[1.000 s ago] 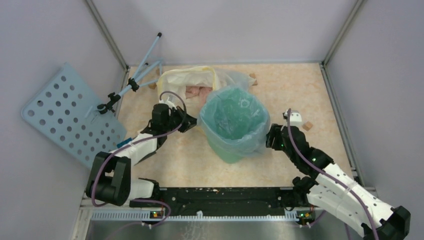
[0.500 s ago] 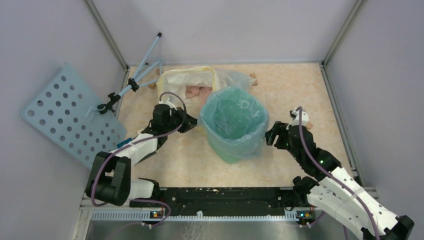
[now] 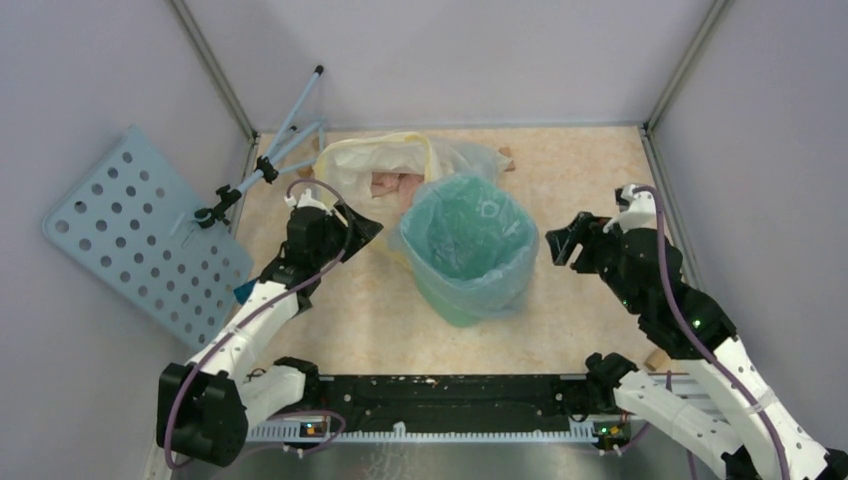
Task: Put the trash bags into the trash bin
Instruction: Pick up the trash bin from the center of the board.
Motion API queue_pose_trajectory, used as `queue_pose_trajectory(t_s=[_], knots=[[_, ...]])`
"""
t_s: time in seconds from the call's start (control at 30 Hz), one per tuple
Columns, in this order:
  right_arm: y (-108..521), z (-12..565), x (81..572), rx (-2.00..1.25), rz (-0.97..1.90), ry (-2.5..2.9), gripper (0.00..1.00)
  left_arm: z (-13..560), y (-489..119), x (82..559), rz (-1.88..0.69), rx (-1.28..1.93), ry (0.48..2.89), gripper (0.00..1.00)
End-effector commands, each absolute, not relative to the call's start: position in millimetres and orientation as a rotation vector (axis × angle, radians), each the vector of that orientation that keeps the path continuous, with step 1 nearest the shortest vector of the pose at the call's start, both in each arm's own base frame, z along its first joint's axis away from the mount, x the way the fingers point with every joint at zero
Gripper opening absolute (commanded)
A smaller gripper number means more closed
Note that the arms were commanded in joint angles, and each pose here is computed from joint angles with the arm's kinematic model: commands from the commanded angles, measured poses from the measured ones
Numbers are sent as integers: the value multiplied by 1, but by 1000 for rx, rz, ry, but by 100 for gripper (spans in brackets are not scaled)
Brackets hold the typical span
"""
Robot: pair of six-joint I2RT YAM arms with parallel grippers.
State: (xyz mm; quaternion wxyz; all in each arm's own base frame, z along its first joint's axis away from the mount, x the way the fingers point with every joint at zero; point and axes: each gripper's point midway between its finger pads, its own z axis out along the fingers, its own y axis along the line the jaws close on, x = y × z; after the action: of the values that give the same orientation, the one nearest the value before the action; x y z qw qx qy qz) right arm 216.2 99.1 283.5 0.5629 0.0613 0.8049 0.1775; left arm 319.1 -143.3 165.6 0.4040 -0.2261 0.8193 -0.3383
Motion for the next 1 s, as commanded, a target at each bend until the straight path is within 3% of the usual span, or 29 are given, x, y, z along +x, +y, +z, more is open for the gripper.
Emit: queue_pose_trajectory(t_s=[0.0, 0.1, 0.57, 0.97], knots=[[125, 307, 218, -118, 448, 1906, 65, 185, -125, 318, -740, -552, 2030, 74], [139, 309, 229, -235, 422, 1938, 64, 199, -130, 312, -774, -479, 2012, 80], [184, 289, 305, -458, 243, 2098, 63, 216, -127, 285, -740, -303, 2009, 80], [202, 254, 325, -600, 228, 2212, 50, 226, -117, 280, -669, -256, 1989, 80]])
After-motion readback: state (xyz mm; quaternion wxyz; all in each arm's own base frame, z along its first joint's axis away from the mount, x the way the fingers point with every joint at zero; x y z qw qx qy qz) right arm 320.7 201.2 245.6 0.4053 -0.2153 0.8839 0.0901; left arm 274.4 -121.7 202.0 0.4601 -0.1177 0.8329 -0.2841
